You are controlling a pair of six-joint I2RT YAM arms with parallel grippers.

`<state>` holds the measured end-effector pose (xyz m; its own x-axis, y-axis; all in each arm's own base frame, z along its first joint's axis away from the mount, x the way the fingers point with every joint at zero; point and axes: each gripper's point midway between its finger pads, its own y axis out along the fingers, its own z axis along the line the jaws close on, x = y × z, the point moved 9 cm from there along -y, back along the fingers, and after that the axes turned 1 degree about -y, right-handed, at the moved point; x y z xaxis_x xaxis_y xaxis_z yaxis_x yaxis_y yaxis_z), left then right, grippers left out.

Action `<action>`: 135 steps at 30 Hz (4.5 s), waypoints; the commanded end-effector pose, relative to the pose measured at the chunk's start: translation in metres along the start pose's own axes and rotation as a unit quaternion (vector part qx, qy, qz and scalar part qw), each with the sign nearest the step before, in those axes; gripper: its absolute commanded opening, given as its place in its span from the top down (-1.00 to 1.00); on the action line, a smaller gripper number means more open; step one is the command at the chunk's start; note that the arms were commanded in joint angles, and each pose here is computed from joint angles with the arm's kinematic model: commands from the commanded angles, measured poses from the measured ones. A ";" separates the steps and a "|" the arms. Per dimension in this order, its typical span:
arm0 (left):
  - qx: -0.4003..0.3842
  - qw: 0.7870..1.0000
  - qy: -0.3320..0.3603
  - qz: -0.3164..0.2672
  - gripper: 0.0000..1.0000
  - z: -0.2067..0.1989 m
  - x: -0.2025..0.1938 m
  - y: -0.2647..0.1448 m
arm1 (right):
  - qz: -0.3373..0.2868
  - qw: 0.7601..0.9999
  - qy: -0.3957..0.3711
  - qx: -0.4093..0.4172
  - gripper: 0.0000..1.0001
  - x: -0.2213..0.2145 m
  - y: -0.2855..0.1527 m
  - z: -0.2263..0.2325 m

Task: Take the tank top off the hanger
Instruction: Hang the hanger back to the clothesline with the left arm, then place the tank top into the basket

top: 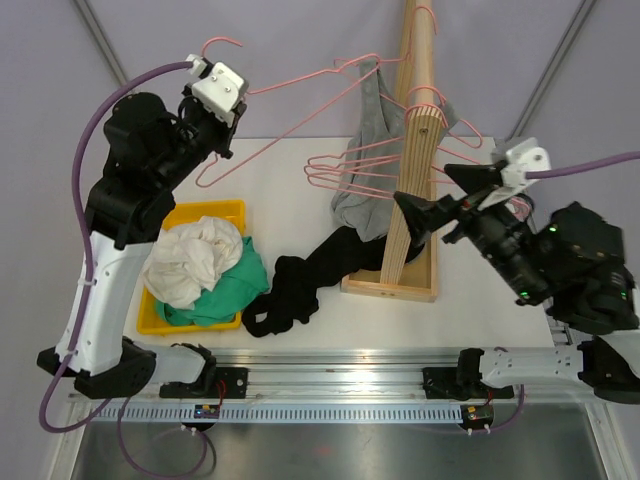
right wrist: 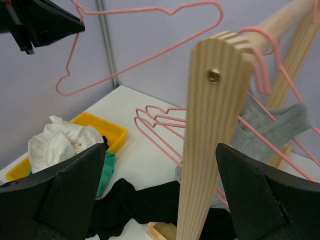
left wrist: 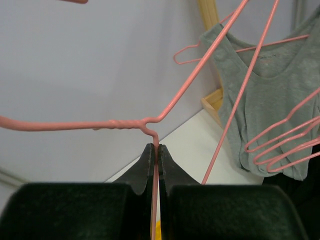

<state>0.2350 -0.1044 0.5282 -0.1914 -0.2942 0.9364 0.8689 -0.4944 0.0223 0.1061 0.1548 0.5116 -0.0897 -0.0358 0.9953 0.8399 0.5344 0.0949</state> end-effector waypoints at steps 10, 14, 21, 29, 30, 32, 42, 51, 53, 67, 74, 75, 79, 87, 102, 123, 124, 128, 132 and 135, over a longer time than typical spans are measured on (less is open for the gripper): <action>-0.127 0.989 0.075 -0.009 1.00 -0.009 0.008 0.051 | -0.036 0.997 0.064 0.005 -0.99 0.021 -0.089 -0.076; -0.161 0.983 0.086 -0.023 1.00 -0.014 0.009 0.065 | -0.044 0.997 0.065 -0.027 -0.99 0.023 -0.106 -0.098; -0.211 0.971 0.088 -0.065 1.00 -0.029 0.024 0.096 | -0.038 0.991 0.051 -0.115 -0.99 0.020 -0.121 -0.125; -0.246 0.960 0.078 -0.104 1.00 -0.068 0.031 0.134 | -0.035 0.987 0.048 -0.147 -0.99 0.005 -0.130 -0.136; -0.251 0.959 0.078 -0.108 1.00 -0.074 0.031 0.137 | -0.036 0.987 0.048 -0.146 -0.99 0.004 -0.131 -0.137; -0.255 0.955 0.079 -0.128 1.00 -0.087 0.039 0.141 | -0.037 0.987 0.048 -0.149 -0.99 0.003 -0.133 -0.139; -0.254 0.945 0.094 -0.182 1.00 -0.145 0.057 0.167 | -0.049 0.987 0.063 -0.140 -0.99 -0.007 -0.146 -0.148; -0.258 0.945 0.111 -0.167 1.00 -0.175 0.051 0.174 | -0.069 0.985 0.084 -0.131 -0.99 -0.010 -0.158 -0.157; -0.263 0.946 0.114 -0.150 1.00 -0.180 0.044 0.177 | -0.071 0.985 0.086 -0.130 -0.99 -0.011 -0.160 -0.158; -0.275 0.949 0.150 -0.044 1.00 -0.200 0.010 0.160 | -0.074 0.986 0.088 -0.119 -0.99 -0.014 -0.158 -0.155; -0.273 0.950 0.153 -0.009 1.00 -0.196 -0.002 0.146 | -0.072 0.987 0.087 -0.116 -0.99 -0.014 -0.155 -0.152; -0.273 0.949 0.155 -0.010 1.00 -0.196 -0.003 0.144 | -0.071 0.987 0.086 -0.116 -0.99 -0.014 -0.154 -0.151; -0.268 0.951 0.155 -0.015 1.00 -0.193 0.001 0.139 | -0.068 0.988 0.083 -0.115 -0.99 -0.013 -0.150 -0.148; -0.239 0.960 0.148 -0.021 0.88 -0.186 0.004 0.134 | -0.060 0.988 0.074 -0.125 -0.99 -0.014 -0.145 -0.144; -0.047 0.988 0.093 -0.117 -0.61 -0.140 0.046 0.121 | -0.044 0.988 0.055 -0.134 -0.99 -0.017 -0.137 -0.139; 0.233 0.950 -0.088 -0.190 -0.98 -0.053 0.047 0.011 | -0.033 0.989 0.039 -0.142 -0.99 -0.023 -0.128 -0.132; 0.242 0.946 -0.101 -0.190 -0.98 -0.051 0.042 0.005 | -0.030 0.989 0.037 -0.143 -0.99 -0.024 -0.127 -0.130; 0.297 0.929 -0.143 -0.171 -0.98 -0.045 0.003 -0.024 | -0.019 0.989 0.028 -0.143 -0.99 -0.028 -0.122 -0.125; 0.343 0.922 -0.143 -0.108 -0.98 -0.047 -0.043 -0.024 | -0.013 0.990 0.028 -0.138 -0.99 -0.033 -0.119 -0.121; 0.340 0.921 -0.178 -0.065 -0.98 -0.048 -0.087 -0.018 | -0.010 0.990 0.030 -0.139 -0.99 -0.038 -0.119 -0.120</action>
<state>0.1998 -0.1125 0.4696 -0.3567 -0.0044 0.9342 0.9310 0.0810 0.3558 0.0721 -0.0151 0.4668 -0.0937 -0.0967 0.9909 0.9505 0.2875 0.1180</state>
